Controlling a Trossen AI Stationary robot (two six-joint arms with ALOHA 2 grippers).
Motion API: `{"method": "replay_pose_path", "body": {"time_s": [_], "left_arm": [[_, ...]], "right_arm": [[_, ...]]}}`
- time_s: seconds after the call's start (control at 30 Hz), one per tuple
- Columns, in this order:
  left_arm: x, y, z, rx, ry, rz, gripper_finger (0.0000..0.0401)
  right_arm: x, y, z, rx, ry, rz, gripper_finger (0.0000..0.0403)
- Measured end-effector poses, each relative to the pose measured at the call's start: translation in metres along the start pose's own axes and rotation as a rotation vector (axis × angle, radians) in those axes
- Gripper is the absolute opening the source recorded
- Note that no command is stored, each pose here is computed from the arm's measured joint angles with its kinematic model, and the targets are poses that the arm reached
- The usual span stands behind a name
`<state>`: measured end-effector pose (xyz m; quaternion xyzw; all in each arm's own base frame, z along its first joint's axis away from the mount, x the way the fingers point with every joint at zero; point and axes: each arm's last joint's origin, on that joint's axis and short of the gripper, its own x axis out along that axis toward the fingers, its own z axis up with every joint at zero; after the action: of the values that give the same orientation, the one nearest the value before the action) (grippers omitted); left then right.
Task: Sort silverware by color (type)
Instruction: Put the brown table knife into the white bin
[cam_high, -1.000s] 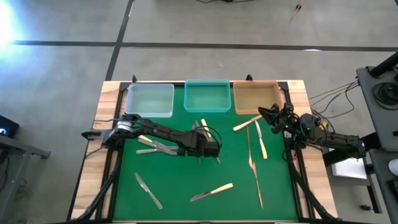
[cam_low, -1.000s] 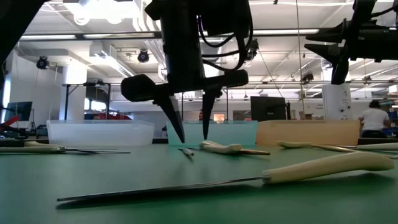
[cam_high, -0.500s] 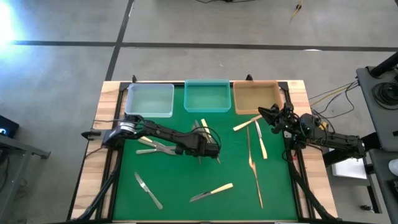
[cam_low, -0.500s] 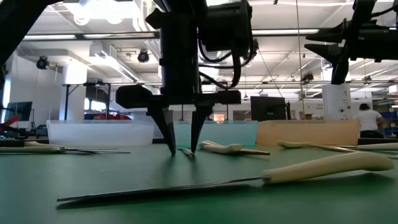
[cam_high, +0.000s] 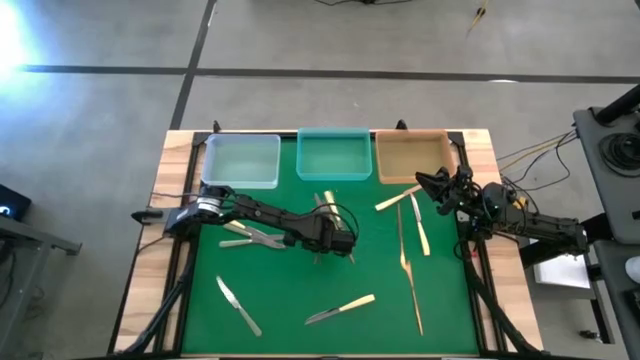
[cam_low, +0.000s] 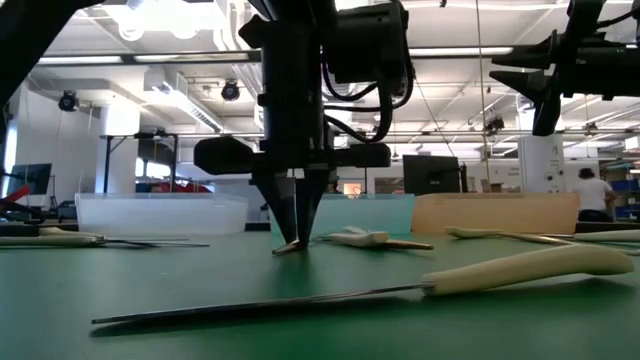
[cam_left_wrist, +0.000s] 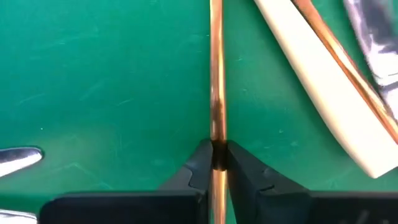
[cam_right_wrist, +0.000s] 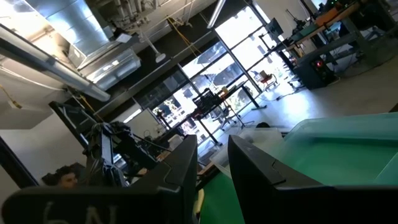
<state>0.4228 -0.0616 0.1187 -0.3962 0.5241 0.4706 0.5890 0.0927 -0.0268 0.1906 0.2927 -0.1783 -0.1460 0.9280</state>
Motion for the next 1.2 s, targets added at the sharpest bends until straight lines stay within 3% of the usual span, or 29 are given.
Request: {"method": "replay_pose_path", "body": {"time_s": [0.17, 0.33, 0.63, 0.7, 0.93, 1.2], "left_arm": [[-0.005, 0.000, 0.003, 0.038, 0.014, 0.000, 0.0008], [-0.034, -0.006, 0.005, 0.056, -0.052, 0.039, 0.0004], [-0.131, 0.000, 0.028, 0.145, -0.269, 0.116, 0.0002], [-0.151, 0.006, 0.037, 0.207, -0.309, 0.066, 0.0002], [-0.176, 0.061, 0.086, 0.208, -0.343, 0.124, 0.0002], [-0.171, 0.188, 0.119, 0.129, -0.257, 0.301, 0.0002]], "right_arm": [[0.000, 0.000, 0.000, 0.000, 0.000, 0.000, 0.0082], [0.000, 0.000, 0.000, 0.000, 0.000, 0.000, 0.0082], [0.000, 0.000, 0.000, 0.000, 0.001, 0.000, 0.0082], [0.000, 0.000, 0.000, 0.000, 0.001, 0.000, 0.0082], [0.001, -0.002, -0.003, -0.006, 0.032, -0.021, 0.0082], [0.001, -0.004, -0.006, -0.013, 0.064, -0.045, 0.0082]]}}
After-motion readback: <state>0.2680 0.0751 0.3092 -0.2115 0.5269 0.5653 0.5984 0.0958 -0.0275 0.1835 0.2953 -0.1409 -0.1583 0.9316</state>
